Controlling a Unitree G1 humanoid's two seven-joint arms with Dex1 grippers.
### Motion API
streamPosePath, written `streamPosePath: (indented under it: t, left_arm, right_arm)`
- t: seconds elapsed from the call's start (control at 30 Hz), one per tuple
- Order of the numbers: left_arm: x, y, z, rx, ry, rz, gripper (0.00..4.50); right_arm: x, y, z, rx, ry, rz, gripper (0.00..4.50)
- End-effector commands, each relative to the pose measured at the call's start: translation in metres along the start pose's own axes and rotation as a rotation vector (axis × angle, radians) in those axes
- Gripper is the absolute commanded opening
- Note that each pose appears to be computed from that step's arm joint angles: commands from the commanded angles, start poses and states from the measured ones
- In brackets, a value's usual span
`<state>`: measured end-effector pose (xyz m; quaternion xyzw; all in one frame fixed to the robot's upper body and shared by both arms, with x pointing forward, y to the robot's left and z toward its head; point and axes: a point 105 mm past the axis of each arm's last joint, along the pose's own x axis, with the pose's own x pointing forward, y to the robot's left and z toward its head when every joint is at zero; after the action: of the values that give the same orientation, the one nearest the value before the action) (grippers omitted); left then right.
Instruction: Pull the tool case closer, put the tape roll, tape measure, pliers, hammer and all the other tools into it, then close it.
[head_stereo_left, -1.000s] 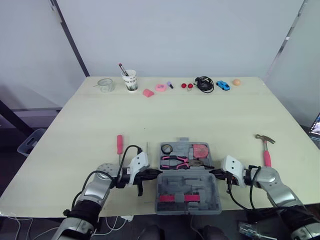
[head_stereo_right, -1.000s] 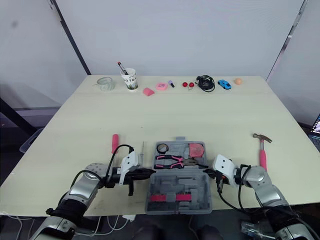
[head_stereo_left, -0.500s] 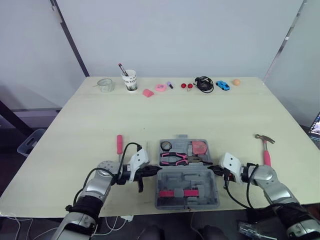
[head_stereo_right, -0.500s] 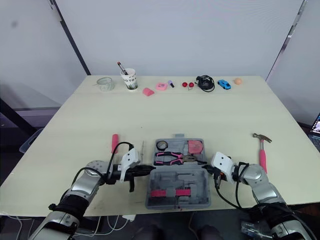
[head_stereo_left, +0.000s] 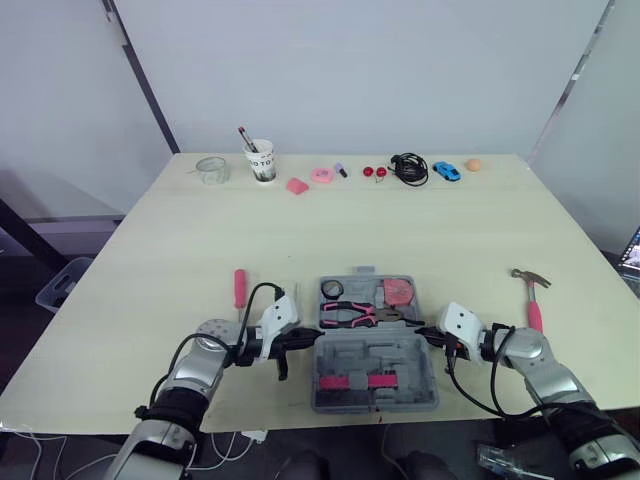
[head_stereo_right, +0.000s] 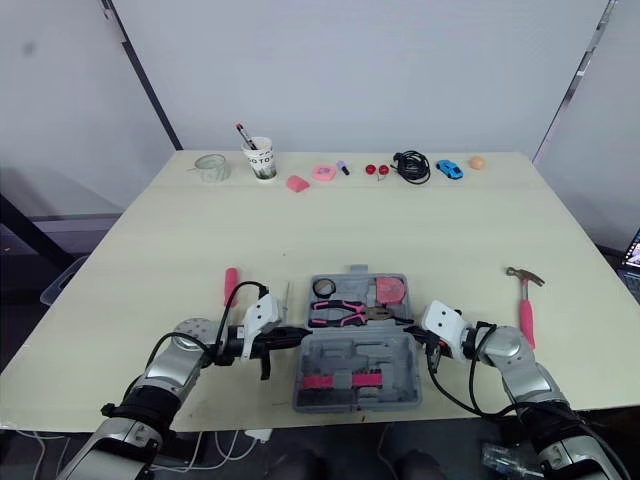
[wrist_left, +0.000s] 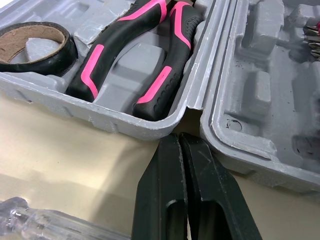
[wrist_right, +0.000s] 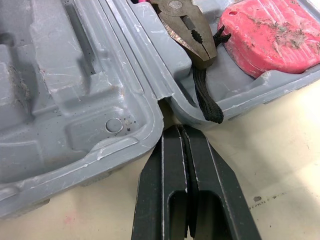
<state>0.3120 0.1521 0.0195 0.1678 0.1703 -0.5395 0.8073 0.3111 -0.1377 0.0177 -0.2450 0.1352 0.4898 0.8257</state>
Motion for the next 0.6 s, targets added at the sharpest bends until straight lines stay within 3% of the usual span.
streamPosePath:
  t: [0.03, 0.6]
  left_arm:
    - [0.0081, 0.0029, 0.0079, 0.026, -0.017, 0.010, 0.11]
    - [0.0065, 0.0115, 0.0061, 0.033, -0.010, 0.036, 0.11]
  right_arm:
    - [0.0061, -0.0026, 0.0197, -0.049, -0.066, 0.000, 0.00]
    - [0.0096, -0.0047, 0.0221, -0.055, -0.067, -0.010, 0.00]
